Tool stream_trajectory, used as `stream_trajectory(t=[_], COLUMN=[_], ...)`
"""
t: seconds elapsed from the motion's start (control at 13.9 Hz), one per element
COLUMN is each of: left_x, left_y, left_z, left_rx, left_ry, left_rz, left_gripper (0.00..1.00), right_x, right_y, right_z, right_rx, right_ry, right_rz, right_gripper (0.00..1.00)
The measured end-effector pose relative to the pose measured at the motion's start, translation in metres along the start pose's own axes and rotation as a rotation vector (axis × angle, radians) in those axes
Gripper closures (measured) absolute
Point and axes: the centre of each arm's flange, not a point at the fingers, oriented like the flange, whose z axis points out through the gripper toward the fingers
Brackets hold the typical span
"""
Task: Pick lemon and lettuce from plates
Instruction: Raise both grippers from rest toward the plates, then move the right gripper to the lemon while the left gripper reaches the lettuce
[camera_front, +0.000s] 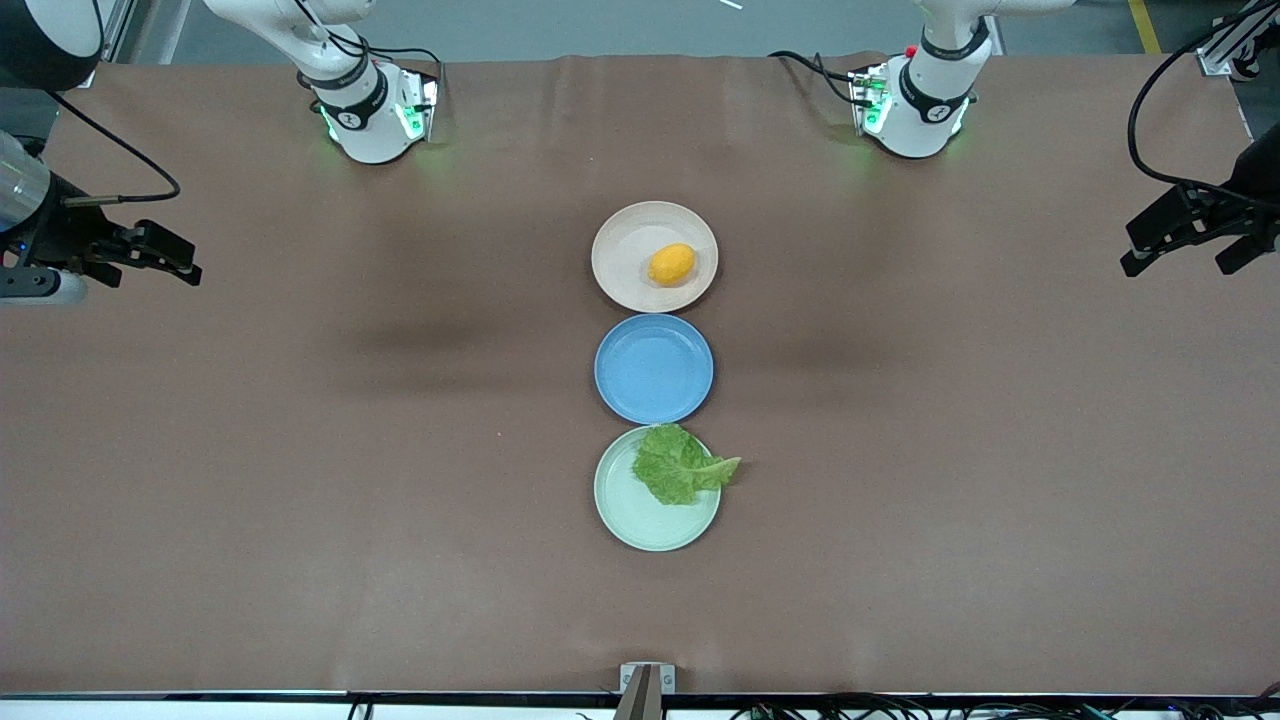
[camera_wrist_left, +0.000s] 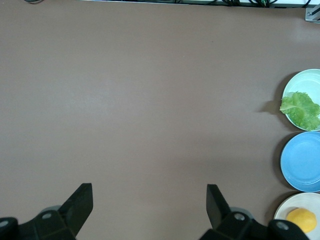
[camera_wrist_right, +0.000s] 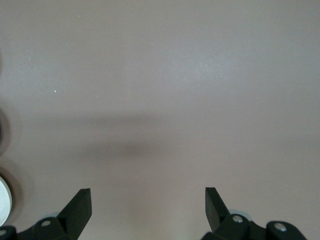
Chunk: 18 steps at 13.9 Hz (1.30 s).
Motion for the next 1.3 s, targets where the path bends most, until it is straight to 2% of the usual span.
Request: stream_trajectory(t=[0.51, 0.72, 0.87, 1.01, 1.15, 1.3], left_x=[0.0, 0.002, 0.009, 0.017, 0.022, 0.018], left_y=[0.004, 0.019, 0.051, 0.103, 0.17, 0.234], left_z=[0.001, 0.018, 0.048, 0.094, 0.151, 0.207], left_rx=[-0.001, -0.001, -0.004, -0.012, -0.028, -0.047], left_ry=[-0.002, -0.036, -0.084, -0.128, -0.145, -0.147], left_rz=[0.004, 0.031, 0.063, 0.069, 0.017, -0.06], left_gripper=[0.0, 0.0, 0.0, 0.0, 0.0, 0.0], right_x=[0.001, 0.013, 0.032, 0.054, 0.067, 0.068], right_y=[-0.002, -0.002, 0.0, 0.0, -0.008, -0.036], right_z=[-0.005, 0.008, 0.035, 0.074, 0.1, 0.105], right_rx=[-0.001, -0.002, -0.004, -0.005, 0.005, 0.039], right_ry=[0.01, 0.003, -0.011, -0.063, -0.104, -0.122], right_rz=[-0.003, -0.003, -0.002, -0.003, 0.019, 0.114], right_gripper=[0.0, 0.0, 0.0, 0.0, 0.0, 0.0])
